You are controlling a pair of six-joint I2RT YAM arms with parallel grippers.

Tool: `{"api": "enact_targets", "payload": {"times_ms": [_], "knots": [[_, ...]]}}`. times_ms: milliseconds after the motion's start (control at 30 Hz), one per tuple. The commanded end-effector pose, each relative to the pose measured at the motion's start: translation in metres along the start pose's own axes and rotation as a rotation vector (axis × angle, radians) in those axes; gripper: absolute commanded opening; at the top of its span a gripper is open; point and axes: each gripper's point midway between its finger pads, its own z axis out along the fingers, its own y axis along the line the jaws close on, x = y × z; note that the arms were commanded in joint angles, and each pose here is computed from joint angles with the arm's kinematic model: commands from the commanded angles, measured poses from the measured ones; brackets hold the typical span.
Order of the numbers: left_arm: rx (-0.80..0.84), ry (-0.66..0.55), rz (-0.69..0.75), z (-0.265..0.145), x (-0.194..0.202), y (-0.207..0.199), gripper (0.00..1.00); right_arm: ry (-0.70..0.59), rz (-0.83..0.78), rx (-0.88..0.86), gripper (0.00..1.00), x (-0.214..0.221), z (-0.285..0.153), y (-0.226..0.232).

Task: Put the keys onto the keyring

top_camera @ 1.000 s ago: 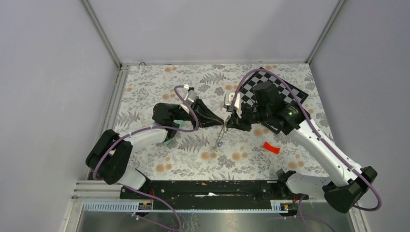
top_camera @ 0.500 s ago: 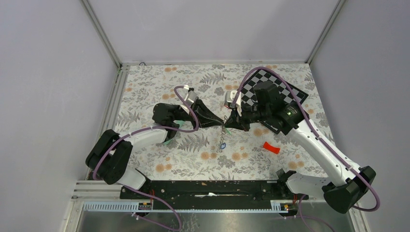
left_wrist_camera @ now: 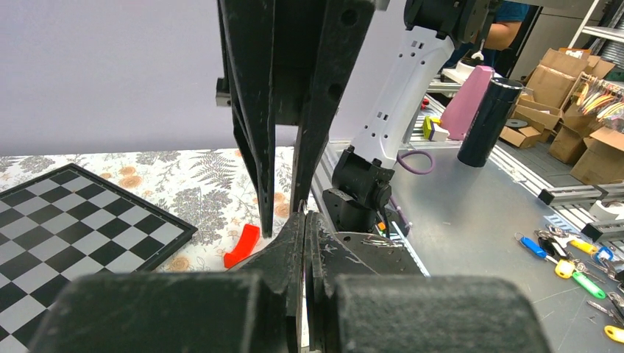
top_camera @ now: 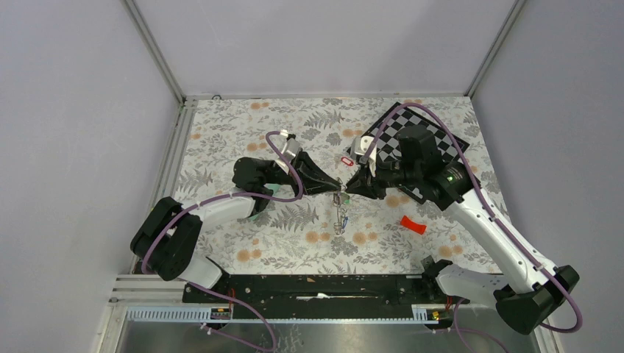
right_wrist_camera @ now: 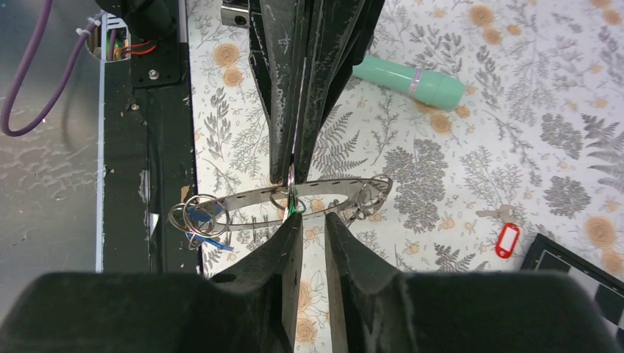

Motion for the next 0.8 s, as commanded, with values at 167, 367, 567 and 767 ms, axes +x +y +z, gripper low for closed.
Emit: {"api": "enact_targets", "payload": {"times_ms": [167, 367, 567, 767], "knots": [[-0.033, -0.067, 0.077, -0.001, -0.024, 0.0, 0.0, -0.05, -0.064, -0.012, 0.31, -0.012, -0.02, 0.012], [-0.033, -0.068, 0.072, 0.0, -0.024, 0.0, 0.0, -0.048, -0.028, -0.061, 0.44, 0.002, -0.007, 0.015], [-0.032, -0.07, 0.071, 0.0, -0.025, 0.0, 0.0, -0.054, 0.02, -0.074, 0.5, 0.012, 0.006, 0.011], [-0.035, -0.072, 0.071, -0.001, -0.024, 0.0, 0.0, -0.072, 0.05, -0.091, 0.51, 0.01, 0.013, 0.008]]}}
